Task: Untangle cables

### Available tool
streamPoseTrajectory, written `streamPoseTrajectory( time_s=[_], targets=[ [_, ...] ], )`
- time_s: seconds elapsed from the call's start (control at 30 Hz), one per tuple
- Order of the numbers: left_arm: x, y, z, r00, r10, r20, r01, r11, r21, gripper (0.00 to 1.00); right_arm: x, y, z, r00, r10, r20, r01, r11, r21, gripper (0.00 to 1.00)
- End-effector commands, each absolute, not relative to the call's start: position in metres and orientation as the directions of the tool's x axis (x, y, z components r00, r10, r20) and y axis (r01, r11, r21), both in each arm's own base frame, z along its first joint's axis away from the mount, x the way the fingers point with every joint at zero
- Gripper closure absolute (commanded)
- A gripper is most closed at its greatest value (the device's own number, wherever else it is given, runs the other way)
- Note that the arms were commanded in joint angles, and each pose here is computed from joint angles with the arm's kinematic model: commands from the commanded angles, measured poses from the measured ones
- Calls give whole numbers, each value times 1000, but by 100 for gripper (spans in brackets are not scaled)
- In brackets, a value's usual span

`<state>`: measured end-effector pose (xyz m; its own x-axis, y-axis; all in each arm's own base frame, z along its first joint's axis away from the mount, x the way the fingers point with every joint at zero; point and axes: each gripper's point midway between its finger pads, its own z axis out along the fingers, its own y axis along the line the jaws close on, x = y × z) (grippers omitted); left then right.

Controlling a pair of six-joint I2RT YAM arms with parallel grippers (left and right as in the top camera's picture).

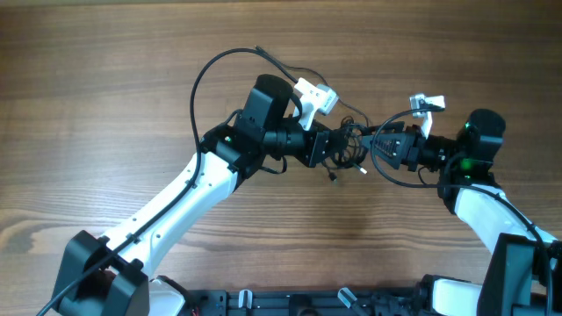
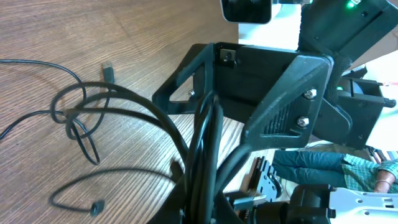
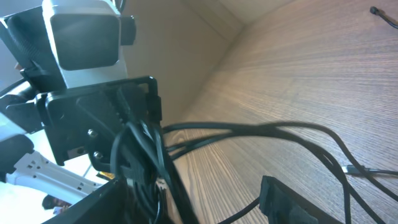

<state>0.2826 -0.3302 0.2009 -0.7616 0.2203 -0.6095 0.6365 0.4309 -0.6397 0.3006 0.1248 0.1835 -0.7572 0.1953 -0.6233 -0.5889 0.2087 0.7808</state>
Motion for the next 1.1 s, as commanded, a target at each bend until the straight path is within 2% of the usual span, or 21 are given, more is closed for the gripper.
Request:
streamPoseTrajectory(
  time_s=[0.0,0.17,0.23,0.27,0.33,0.47,0.63,0.7,0.77,0.8,0.83,0.87,0.9,0.93,0.97,1.0,1.03,1.07],
  targets=[
    [287,-330,209,-750,205,-629,646,435,-628,90,294,127,190,-750,172,-639,-614,181,769,31],
    [292,-328,207,-781,170,-601,600,472,-645,90,295,139,188,-750,162,-641,-614,190,766,31],
    [292,-328,207,-781,171,-601,600,472,-645,96,308,141,183,-726,193,-660,-610,262,748,32],
    [292,-328,207,-780,171,-602,601,472,-645,96,314,138,181,-693,198,-694,-631,299,716,30],
    [292,-328,207,-780,171,-602,601,472,-645,96,315,137,179,-684,198,-702,-635,312,706,25],
    [295,-330,213,-763,159,-626,619,459,-638,96,309,135,152,-713,162,-682,-600,363,713,25],
    [293,-331,214,-770,160,-618,614,450,-648,96,306,139,151,-721,153,-675,-599,352,719,26],
    [293,-332,215,-779,152,-608,603,446,-661,96,303,149,150,-725,129,-676,-609,339,718,30],
    [290,-335,219,-774,156,-614,614,422,-667,96,310,156,142,-735,137,-664,-572,402,715,41],
    [288,-337,219,-771,160,-616,618,417,-666,96,316,155,140,-743,158,-651,-543,428,723,51],
    [286,-339,219,-771,164,-616,620,415,-666,96,322,152,139,-751,190,-632,-504,453,735,85],
    [285,-339,219,-772,166,-614,619,416,-666,96,328,146,136,-766,236,-598,-445,477,758,96],
    [286,-338,217,-776,166,-608,613,423,-667,90,333,137,135,-776,279,-565,-396,483,781,96],
    [290,-334,213,-782,158,-603,601,452,-659,76,336,126,136,-793,337,-507,-326,468,821,96],
    [293,-331,208,-789,151,-596,584,486,-650,67,337,117,138,-803,370,-467,-288,445,848,96],
    [300,-325,200,-814,118,-568,531,548,-647,65,336,107,142,-809,392,-439,-272,412,870,96],
    [310,-315,191,-843,52,-535,444,628,-639,55,332,99,147,-812,394,-430,-282,381,881,96],
    [319,-308,186,-857,-6,-515,374,680,-631,50,328,95,151,-819,388,-423,-295,348,890,96]
  ],
)
